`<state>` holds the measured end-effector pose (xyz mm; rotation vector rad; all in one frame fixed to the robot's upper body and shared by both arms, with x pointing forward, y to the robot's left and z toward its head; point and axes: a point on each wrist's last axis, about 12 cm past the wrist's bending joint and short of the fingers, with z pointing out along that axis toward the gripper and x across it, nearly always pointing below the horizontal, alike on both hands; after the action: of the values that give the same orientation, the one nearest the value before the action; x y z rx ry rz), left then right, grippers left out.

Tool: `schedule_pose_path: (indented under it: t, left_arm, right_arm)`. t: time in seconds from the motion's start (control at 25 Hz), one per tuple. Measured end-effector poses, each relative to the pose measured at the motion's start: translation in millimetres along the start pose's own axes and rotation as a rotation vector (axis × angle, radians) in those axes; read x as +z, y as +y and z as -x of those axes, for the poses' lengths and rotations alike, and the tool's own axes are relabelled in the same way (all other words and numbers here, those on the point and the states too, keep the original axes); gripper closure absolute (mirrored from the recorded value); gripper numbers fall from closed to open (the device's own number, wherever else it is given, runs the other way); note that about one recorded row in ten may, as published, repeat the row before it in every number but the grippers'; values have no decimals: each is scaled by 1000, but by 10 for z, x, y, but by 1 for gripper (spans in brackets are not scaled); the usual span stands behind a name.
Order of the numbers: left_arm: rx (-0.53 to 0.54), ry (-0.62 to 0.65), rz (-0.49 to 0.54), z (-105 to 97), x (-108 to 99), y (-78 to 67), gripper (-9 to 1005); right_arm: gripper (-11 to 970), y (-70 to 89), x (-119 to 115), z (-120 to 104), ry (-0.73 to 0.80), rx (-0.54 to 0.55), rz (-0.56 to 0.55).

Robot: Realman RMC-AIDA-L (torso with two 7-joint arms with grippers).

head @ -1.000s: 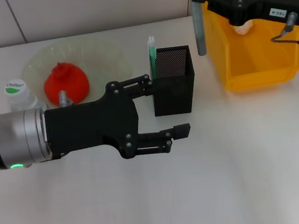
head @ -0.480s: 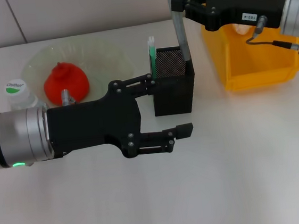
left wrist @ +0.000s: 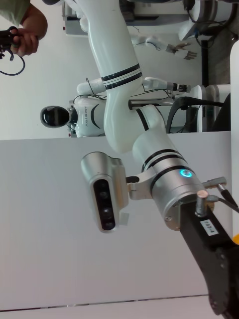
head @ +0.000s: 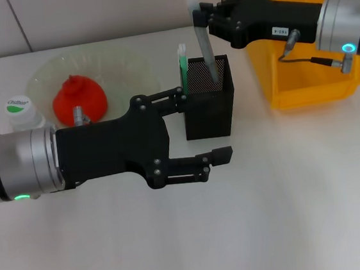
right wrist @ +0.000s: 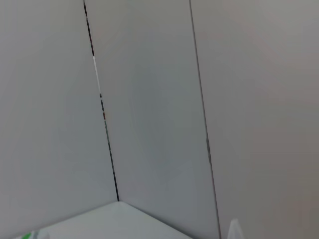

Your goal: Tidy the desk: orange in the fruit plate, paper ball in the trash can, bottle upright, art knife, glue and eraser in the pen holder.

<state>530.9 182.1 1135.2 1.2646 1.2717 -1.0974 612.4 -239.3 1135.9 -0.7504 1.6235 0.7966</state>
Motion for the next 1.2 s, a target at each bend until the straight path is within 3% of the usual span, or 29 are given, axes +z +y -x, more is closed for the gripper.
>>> schedule_pose_path:
  t: [1.16, 1.2]
  left_arm:
    - [11, 2, 1, 15, 15, 39, 199]
    - [11, 2, 2, 15, 14, 39, 199]
  right_arm:
    - [739, -15, 40, -114, 25, 22, -52]
    - [700, -15, 40, -114, 25, 22, -52]
